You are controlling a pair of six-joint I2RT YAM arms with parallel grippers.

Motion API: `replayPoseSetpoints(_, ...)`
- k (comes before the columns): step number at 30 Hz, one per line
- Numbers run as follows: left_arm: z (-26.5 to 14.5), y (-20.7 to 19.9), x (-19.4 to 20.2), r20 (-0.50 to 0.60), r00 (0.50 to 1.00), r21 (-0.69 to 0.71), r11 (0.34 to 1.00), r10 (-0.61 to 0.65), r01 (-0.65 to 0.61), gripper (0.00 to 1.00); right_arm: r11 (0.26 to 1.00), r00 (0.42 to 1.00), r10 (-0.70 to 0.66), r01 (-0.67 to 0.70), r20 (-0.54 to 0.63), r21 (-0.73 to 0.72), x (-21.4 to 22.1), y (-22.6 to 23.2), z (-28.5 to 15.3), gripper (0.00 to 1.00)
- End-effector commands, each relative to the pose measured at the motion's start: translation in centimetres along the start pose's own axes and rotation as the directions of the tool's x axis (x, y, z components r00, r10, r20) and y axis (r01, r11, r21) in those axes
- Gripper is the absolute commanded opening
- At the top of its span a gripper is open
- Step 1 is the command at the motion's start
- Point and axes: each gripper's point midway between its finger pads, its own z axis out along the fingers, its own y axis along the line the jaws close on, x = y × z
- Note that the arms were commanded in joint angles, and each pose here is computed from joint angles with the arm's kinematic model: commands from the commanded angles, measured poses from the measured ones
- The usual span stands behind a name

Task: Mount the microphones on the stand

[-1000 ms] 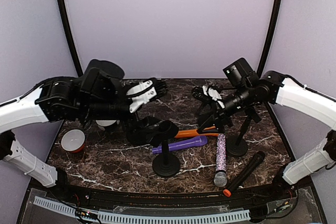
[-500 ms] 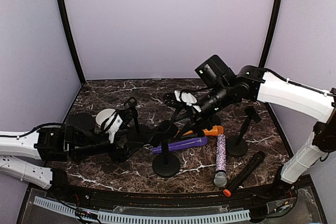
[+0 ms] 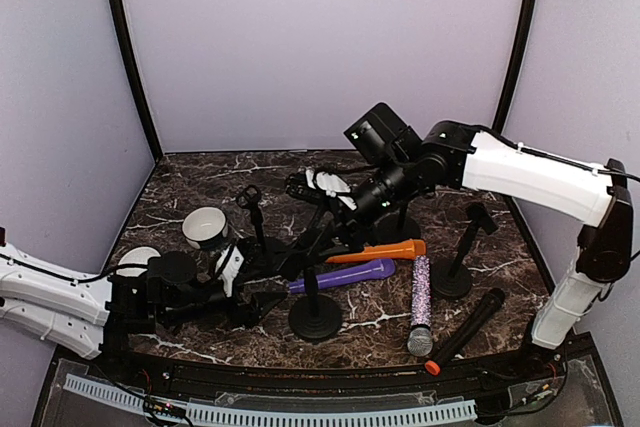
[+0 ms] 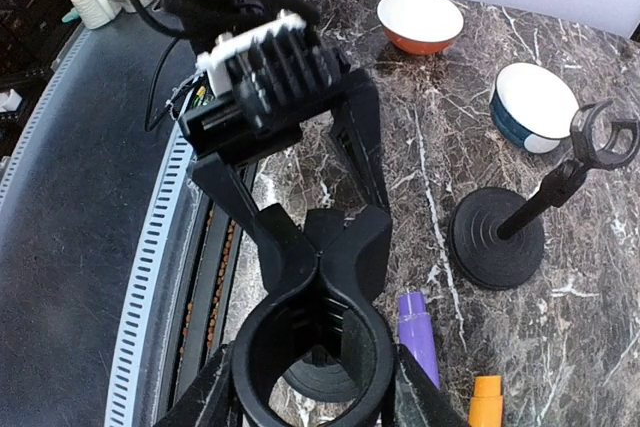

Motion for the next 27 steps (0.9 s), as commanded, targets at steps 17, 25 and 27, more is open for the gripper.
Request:
replayPoseSetpoints(17, 5.8, -4.2, -0.4, 0.317, 0.946, 0.062, 0.997, -0.063, 0.045, 0.65, 0.997, 0.976, 0.068, -0.072, 0.208, 0.013, -6.8, -1.5, -5.1, 0.13)
replayPoseSetpoints(25, 2.6, -3.9, -2.8, 0.450, 0.891, -0.053, 0.995, -0.056, 0.089, 0.68, 0.995, 0.974, 0.059, -0.076, 0.220, 0.068, -6.5, -2.6, -6.7, 0.12)
replayPoseSetpoints(27, 2.9, -3.9, -2.4, 0.420, 0.905, -0.057, 0.994, -0.064, 0.096, 0.68, 0.994, 0.970, 0.063, -0.081, 0.236, 0.070, -6.8, -2.7, -7.2, 0.12)
